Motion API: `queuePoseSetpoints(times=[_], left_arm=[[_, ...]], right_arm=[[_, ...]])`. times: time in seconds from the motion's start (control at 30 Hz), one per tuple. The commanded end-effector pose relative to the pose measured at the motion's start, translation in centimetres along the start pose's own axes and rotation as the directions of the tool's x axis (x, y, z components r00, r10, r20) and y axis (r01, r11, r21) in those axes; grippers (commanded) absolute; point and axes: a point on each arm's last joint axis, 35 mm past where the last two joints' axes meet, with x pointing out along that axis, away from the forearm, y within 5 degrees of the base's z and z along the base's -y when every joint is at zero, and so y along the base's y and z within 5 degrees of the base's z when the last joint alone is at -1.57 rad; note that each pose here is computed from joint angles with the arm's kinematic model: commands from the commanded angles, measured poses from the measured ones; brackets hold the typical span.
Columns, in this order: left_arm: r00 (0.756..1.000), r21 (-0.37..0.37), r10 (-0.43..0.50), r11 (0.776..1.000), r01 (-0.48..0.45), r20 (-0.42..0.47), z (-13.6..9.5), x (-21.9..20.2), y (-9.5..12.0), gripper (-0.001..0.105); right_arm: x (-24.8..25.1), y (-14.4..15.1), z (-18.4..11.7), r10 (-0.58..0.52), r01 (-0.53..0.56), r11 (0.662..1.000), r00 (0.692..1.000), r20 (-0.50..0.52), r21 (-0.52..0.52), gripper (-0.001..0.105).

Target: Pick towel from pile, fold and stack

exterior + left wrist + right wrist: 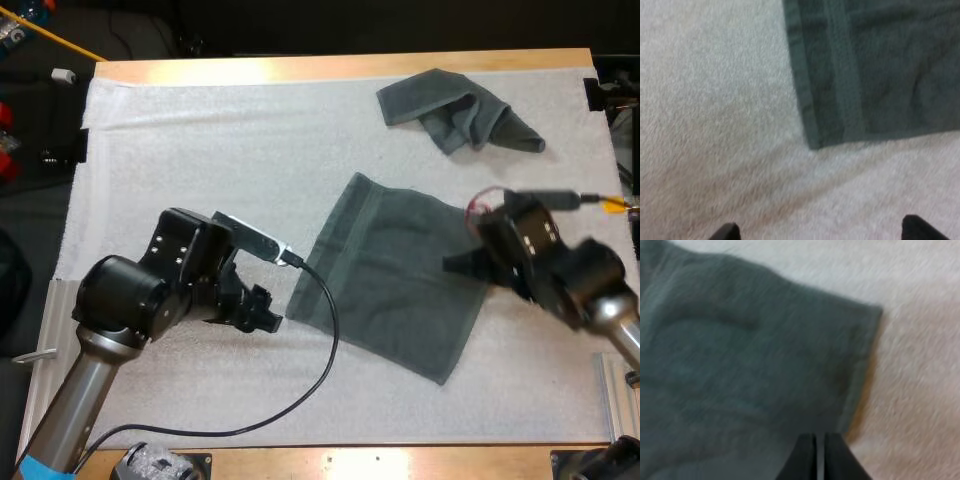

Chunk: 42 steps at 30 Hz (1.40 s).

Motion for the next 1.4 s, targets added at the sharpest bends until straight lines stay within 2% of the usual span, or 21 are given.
queuePoseSetpoints(times=[0.0, 0.3, 0.5, 0.67, 0.73, 0.9, 0.97, 1.23, 1.37], left_arm=[[1.0, 0.016, -0.005, 1.0, 0.005, -0.015, -0.3, -0.2, 0.1, 0.061], [1.0, 0.018, -0.007, 1.0, 0.007, -0.017, -0.3, -0.2, 0.1, 0.061], [1.0, 0.018, -0.01, 1.0, 0.011, -0.017, -0.3, -0.2, 0.0, 0.061], [1.0, 0.018, -0.015, 1.0, 0.015, -0.018, -0.3, -0.2, 0.0, 0.061], [0.999, 0.017, -0.033, 0.999, 0.033, -0.021, -0.3, -0.2, 0.0, 0.061], [0.996, 0.016, -0.081, 0.997, 0.081, -0.028, -0.3, -0.2, -0.2, 0.061], [0.996, 0.016, -0.081, 0.997, 0.082, -0.029, -0.3, -0.2, -0.2, 0.061], [0.996, 0.016, -0.086, 0.996, 0.087, -0.029, -0.3, -0.2, -0.2, 0.061], [0.995, 0.016, -0.092, 0.996, 0.092, -0.03, -0.3, -0.2, -0.2, 0.061]], right_arm=[[-1.0, 0.2, -0.8, 0.014, -0.014, 1.0, 1.0, 0.008, 0.009, 0.0], [-7.0, 2.3, -6.6, 0.161, -0.161, 0.986, 0.987, 0.012, -0.036, 0.0], [-8.1, 3.7, -10.8, 0.22, -0.219, 0.975, 0.975, -0.03, 0.026, 0.0], [-7.0, 4.7, -13.1, 0.216, -0.212, 0.975, 0.974, -0.062, 0.066, 0.0], [-6.3, 4.9, -13.7, 0.214, -0.209, 0.975, 0.974, -0.07, 0.076, 0.003], [-4.7, 5.5, -14.4, 0.24, -0.234, 0.967, 0.97, -0.048, 0.097, 0.037], [-4.0, 5.7, -14.7, 0.249, -0.243, 0.963, 0.967, -0.046, 0.113, 0.043], [0.1, 5.4, -15.7, 0.295, -0.264, 0.924, 0.952, -0.077, 0.276, 0.043], [1.8, 4.9, -15.3, 0.346, -0.301, 0.877, 0.937, -0.056, 0.373, 0.043]])
